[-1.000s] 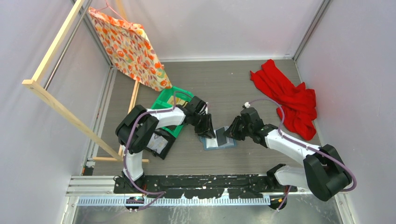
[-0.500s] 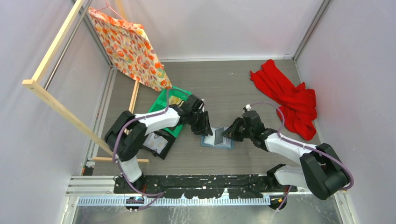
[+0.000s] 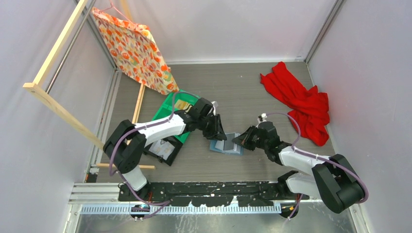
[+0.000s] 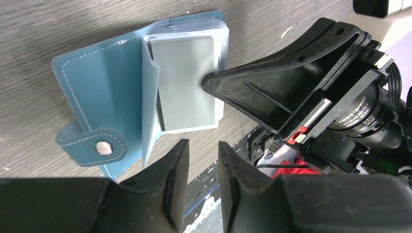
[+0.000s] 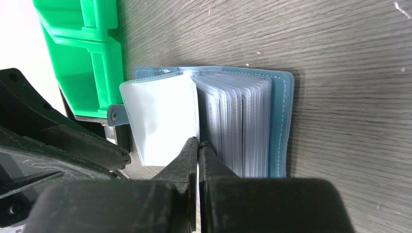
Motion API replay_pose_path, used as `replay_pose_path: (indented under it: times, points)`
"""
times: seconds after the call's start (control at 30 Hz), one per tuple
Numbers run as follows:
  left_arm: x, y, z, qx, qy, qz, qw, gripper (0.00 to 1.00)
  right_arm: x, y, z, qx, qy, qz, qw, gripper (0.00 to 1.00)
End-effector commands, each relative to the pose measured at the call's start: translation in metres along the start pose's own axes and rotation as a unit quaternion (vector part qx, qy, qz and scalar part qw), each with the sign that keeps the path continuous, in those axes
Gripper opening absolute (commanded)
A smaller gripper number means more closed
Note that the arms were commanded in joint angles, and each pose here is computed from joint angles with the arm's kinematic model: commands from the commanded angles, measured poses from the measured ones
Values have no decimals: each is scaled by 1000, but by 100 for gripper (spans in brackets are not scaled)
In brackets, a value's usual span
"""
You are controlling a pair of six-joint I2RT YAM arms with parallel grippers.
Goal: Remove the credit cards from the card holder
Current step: Remove the credit card from the card holder.
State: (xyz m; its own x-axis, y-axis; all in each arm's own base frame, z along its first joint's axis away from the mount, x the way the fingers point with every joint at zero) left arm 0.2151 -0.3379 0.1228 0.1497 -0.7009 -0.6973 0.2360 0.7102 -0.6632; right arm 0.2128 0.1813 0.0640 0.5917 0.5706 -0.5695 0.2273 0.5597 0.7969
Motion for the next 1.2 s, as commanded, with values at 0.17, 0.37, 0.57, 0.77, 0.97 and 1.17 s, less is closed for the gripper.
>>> replay_pose_path:
  times: [0.17,0.37,0.57,0.77,0.97,1.17]
  points:
    - [25,0,4,-3,14,-52,999,31,4,-37,-10,-1,16,-14,1000,1]
    - [27,11,-1,9,28,-22,999,31,10,-47,-13,19,33,-3,999,1]
    - [33,41,7,-12,19,-2,1000,29,9,-61,-7,24,31,-8,999,0]
    - [42,45,6,-16,40,-44,998,29,16,-64,-11,47,64,9,997,1]
    - [41,45,11,-23,39,-67,997,22,24,-72,-19,84,87,28,992,1]
    - [39,42,13,-41,26,-102,994,20,29,-80,-22,117,89,44,988,1]
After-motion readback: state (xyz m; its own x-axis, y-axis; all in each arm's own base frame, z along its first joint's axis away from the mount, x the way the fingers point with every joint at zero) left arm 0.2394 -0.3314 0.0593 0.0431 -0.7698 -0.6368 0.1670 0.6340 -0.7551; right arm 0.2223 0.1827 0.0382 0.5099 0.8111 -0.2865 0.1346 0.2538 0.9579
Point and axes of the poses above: each gripper's point midway between its finger pads, its own x axis out along the fingers, its own y axis along the line the jaws close on, z = x × y, the point moved 3 cm from there along -x, back along the fingers, and after that the axes turned 6 degrees about x, right-handed, at the moved point
